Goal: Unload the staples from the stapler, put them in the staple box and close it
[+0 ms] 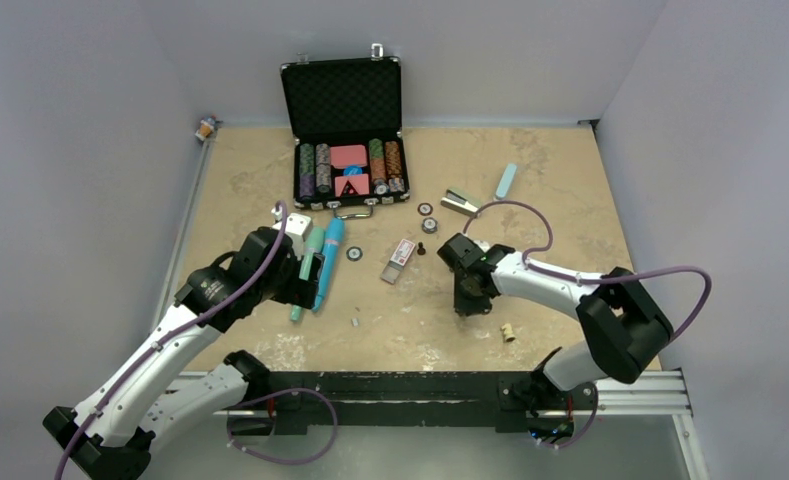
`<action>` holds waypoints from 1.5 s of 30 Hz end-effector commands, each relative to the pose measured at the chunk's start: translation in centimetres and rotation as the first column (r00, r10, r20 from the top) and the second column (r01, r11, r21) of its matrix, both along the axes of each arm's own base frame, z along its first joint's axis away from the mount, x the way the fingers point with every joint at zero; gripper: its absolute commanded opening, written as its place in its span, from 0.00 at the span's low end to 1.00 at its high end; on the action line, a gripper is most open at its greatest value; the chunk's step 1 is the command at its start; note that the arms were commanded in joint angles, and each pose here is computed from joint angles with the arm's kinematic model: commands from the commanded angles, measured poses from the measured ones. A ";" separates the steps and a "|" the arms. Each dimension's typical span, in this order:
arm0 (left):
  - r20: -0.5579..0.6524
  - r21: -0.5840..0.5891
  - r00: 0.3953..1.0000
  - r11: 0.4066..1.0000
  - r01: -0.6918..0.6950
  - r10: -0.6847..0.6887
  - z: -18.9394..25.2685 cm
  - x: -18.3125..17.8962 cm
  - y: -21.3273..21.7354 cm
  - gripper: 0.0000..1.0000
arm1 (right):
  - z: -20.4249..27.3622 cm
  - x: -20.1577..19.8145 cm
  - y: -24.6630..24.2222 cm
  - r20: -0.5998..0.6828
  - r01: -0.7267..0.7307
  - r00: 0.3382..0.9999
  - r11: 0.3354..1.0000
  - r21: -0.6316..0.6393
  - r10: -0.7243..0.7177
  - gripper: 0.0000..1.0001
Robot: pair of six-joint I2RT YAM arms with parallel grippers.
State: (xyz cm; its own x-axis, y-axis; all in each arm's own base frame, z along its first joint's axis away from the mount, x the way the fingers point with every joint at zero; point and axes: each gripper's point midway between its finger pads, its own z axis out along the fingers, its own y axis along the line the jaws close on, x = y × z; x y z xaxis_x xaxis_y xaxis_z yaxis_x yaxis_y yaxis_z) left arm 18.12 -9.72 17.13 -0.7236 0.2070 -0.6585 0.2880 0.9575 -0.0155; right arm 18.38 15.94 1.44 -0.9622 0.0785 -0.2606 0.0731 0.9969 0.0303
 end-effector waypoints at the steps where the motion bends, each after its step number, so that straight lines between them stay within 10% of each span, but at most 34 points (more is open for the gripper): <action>1: 0.022 -0.012 1.000 1.000 -0.020 0.020 0.5 0.4 0.1 0.95 | 2.2 1.5 1.1 0.055 -0.025 0.998 0.999 0.020 0.024 0.00; 24: 0.017 -0.009 1.000 1.000 -0.016 0.016 0.5 0.5 0.0 0.95 | 9.8 7.5 11.5 0.157 -0.190 0.976 0.936 0.296 0.148 0.00; 45: 0.013 -0.006 1.000 1.000 -0.012 0.013 0.3 0.5 0.0 0.94 | 6.4 9.8 16.6 0.052 -0.156 0.988 0.909 0.387 0.147 0.00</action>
State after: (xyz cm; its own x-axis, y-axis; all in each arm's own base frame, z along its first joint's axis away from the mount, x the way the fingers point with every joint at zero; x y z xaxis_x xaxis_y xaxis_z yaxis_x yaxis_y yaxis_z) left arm 18.20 -9.72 16.93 -0.7303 0.2090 -0.6504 0.2854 0.9583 -0.0126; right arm 27.11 31.30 6.98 -0.9737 0.0284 -0.2259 -0.0635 0.9189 0.3892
